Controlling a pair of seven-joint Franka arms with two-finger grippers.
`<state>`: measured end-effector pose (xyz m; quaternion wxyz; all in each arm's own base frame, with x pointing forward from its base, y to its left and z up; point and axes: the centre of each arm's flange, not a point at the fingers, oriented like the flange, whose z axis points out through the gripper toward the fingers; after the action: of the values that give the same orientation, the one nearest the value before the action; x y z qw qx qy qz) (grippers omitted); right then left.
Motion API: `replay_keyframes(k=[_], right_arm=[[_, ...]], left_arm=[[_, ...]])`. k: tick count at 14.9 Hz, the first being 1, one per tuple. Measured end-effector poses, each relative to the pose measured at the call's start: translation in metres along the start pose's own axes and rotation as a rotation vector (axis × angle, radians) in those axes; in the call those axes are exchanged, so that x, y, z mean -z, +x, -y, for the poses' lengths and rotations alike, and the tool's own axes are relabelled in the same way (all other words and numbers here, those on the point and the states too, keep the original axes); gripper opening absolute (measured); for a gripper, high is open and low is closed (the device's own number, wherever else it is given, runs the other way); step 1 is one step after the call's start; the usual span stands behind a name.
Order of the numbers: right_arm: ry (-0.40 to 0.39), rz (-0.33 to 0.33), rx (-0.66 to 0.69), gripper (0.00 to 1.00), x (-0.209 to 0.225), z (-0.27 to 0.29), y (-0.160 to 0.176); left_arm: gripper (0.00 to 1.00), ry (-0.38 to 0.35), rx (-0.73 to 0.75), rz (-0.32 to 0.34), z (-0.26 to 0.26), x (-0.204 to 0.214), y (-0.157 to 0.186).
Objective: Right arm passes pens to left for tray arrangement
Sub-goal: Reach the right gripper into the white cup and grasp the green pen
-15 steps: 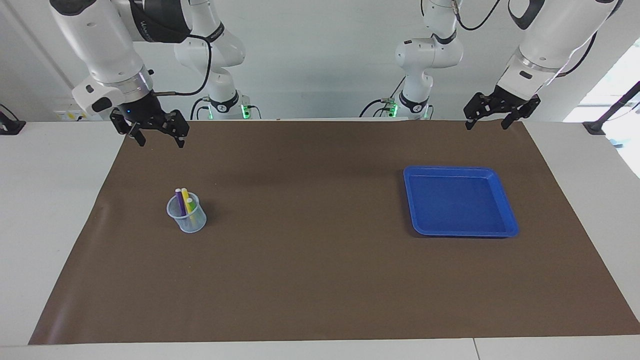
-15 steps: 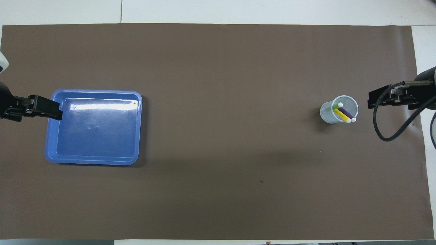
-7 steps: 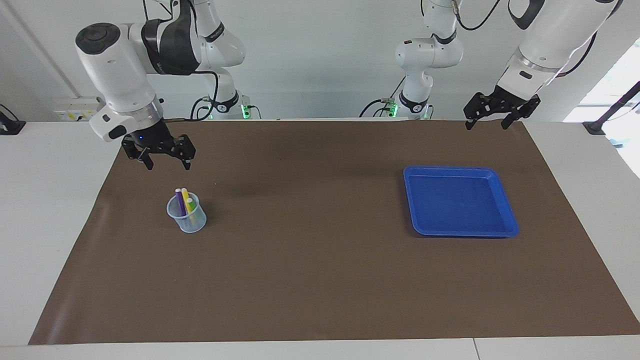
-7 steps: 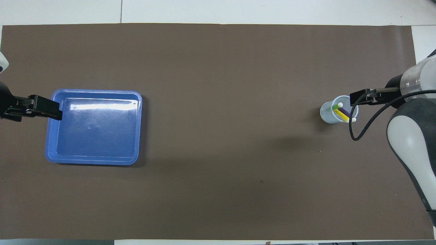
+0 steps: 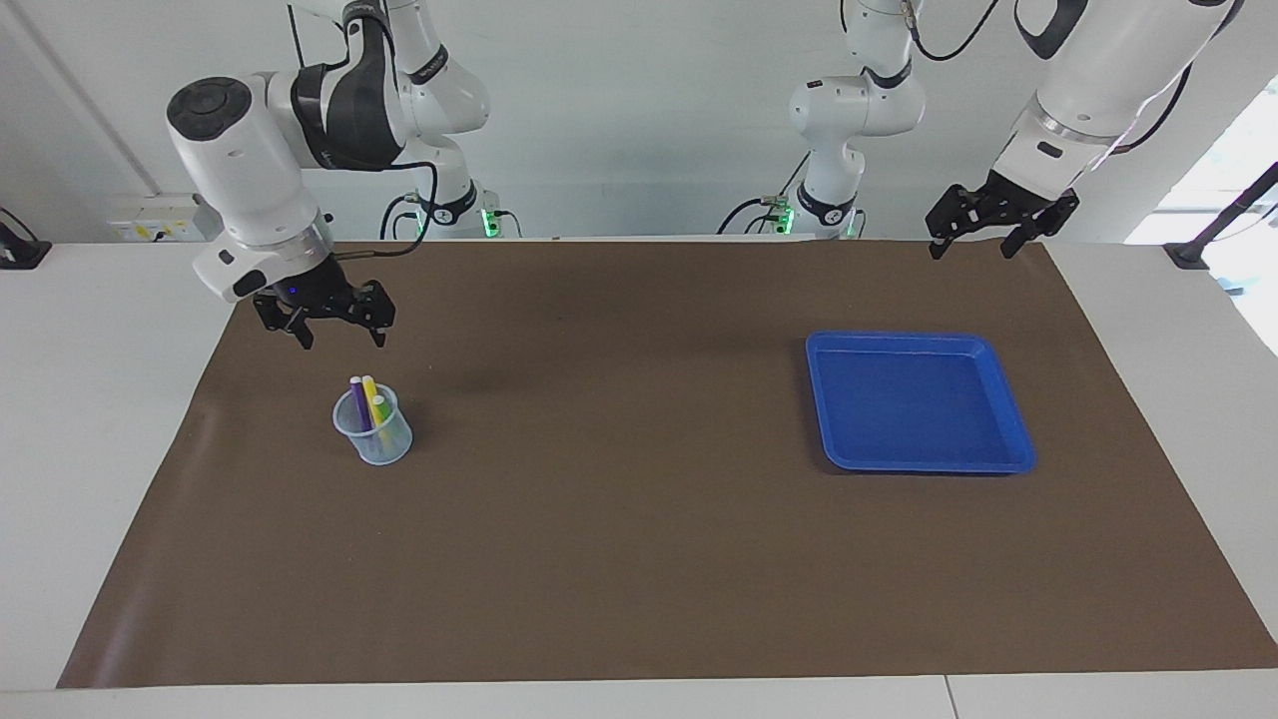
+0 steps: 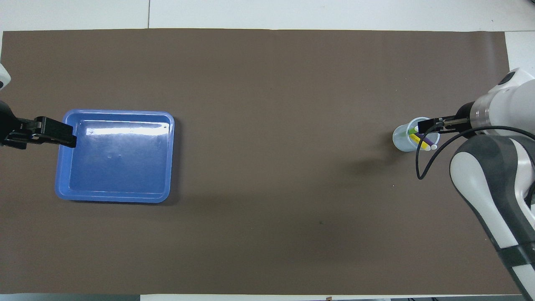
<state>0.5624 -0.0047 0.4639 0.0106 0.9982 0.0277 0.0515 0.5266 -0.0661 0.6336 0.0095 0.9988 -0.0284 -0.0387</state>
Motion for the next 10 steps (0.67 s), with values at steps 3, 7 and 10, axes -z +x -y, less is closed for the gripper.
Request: replay_keyframes(k=[3,7,10], right_arm=[[0.001,0.001,0.004,0.99,-0.025,0.002,-0.001],[0.002,-0.024,0.015,0.97,-0.054,0.008,-0.007],[0.002,-0.025,0.018,0.95,-0.057,0.01,-0.008]], left_arm=[[1.0,0.0,0.0,0.0,0.0,0.0,0.0],[1.0,0.0,0.0,0.0,0.0,0.0,0.0],[1.0,0.0,0.0,0.0,0.0,0.0,0.0]])
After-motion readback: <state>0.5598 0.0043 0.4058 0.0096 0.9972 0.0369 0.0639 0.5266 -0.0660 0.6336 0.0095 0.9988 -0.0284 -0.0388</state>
